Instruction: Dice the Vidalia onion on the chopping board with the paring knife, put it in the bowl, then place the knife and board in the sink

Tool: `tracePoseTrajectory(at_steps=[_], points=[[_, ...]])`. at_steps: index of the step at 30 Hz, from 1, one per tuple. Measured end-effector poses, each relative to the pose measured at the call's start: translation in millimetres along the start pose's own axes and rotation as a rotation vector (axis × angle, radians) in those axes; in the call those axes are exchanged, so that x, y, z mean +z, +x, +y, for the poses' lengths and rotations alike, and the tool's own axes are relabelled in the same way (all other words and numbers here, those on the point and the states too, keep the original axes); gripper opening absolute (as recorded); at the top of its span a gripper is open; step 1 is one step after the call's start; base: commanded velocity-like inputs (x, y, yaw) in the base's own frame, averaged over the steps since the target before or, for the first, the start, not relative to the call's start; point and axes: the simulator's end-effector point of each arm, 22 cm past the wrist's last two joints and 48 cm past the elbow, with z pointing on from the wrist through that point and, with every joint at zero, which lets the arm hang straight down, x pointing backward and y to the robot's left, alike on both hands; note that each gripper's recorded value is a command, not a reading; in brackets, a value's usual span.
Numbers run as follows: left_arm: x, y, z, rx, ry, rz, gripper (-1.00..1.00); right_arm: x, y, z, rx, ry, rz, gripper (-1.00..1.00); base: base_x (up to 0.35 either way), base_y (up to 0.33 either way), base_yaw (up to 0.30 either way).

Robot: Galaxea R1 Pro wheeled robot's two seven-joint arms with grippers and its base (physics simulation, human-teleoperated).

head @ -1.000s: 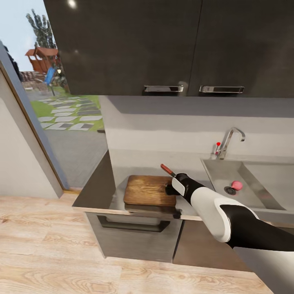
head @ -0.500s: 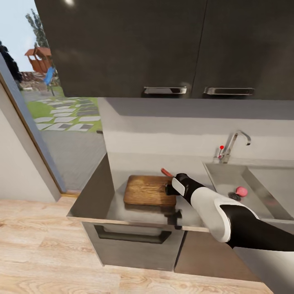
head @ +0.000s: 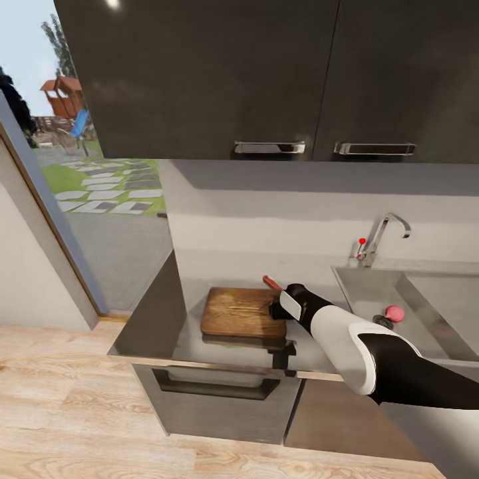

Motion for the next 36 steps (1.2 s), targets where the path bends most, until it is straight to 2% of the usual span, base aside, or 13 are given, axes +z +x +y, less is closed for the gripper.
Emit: tracePoseTrajectory(at_steps=[13, 20, 36], points=[[0.1, 0, 0, 0.0, 0.0, 0.0, 1.0, 4.9, 12, 0, -0.004, 0.0, 0.019, -1.0, 0.0, 0.0, 0.0], [0.1, -1, 0, 0.0, 0.0, -0.001, 1.0, 6.4, 16, 11, -0.002, -0.049, 0.023, -1.0, 0.0, 0.0, 0.0], [0.0, 0, 0, 0.0, 0.0, 0.0, 1.0, 6.5, 14, 11, -0.004, -0.051, 0.012, -1.0, 0.0, 0.0, 0.0]])
